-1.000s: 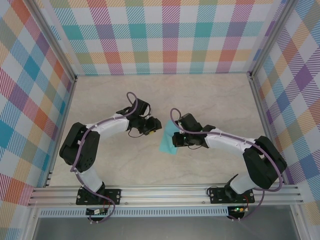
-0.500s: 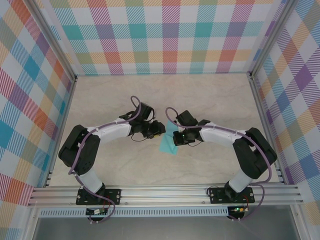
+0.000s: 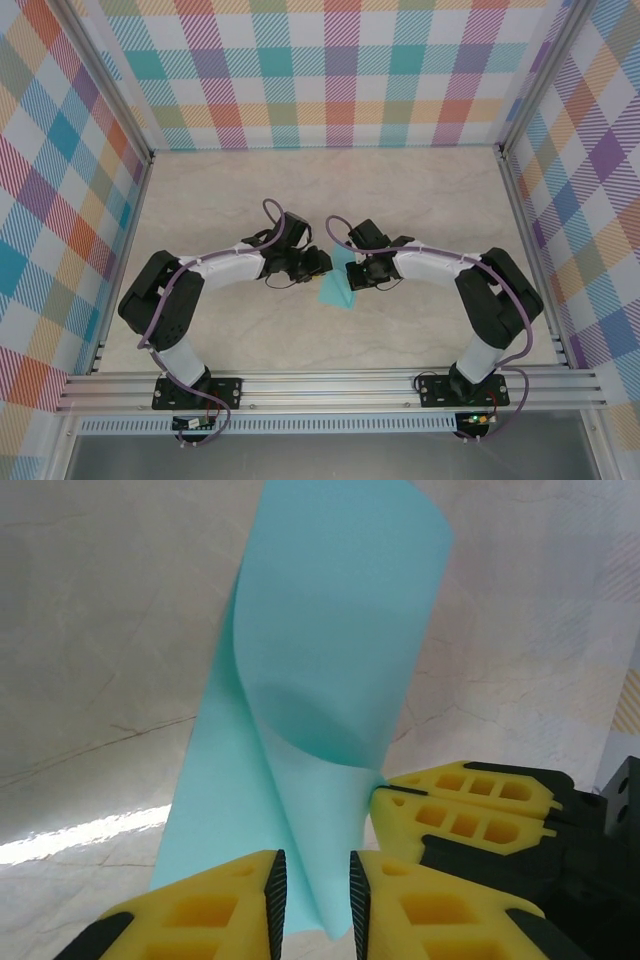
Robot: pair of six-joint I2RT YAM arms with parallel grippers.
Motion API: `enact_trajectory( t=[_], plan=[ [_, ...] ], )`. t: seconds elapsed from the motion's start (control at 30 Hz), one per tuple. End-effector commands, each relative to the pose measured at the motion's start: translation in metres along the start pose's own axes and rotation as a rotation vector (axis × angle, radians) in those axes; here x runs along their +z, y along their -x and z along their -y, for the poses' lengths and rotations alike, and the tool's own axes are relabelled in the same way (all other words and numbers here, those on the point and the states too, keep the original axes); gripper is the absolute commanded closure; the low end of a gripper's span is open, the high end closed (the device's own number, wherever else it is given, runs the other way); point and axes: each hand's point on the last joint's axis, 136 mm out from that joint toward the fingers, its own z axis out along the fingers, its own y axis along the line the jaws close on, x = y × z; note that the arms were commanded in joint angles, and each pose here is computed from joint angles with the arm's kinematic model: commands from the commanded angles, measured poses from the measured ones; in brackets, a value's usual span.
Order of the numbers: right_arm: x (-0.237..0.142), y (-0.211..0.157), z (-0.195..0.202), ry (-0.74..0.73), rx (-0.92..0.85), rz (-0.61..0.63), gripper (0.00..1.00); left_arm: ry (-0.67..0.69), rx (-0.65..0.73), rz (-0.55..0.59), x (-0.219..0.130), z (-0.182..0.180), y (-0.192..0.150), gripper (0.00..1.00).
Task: Fold a paper plane with a square sheet of paper (pick it up from the middle)
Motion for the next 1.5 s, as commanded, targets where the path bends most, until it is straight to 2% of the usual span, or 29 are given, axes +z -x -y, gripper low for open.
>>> enact_trajectory(
  t=[0.0,0.5,0.93,1.47],
  plan=[
    [0.002,0.007,0.004,-0.02,-0.019,0.006,0.93,-0.044,-0.018,0.008,0.004,0.008,-0.001,0.75],
    [0.001,0.012,0.01,-0.036,-0.018,0.019,0.93,-0.107,-0.061,-0.012,0.016,0.014,-0.005,0.76],
    [-0.004,0.015,0.003,0.019,-0.011,0.045,0.92,-0.147,-0.084,-0.025,0.021,0.019,-0.006,0.77],
    [-0.003,0.007,0.01,-0.002,0.018,0.019,0.92,-0.166,-0.085,-0.052,0.028,0.021,-0.01,0.77]
  ],
)
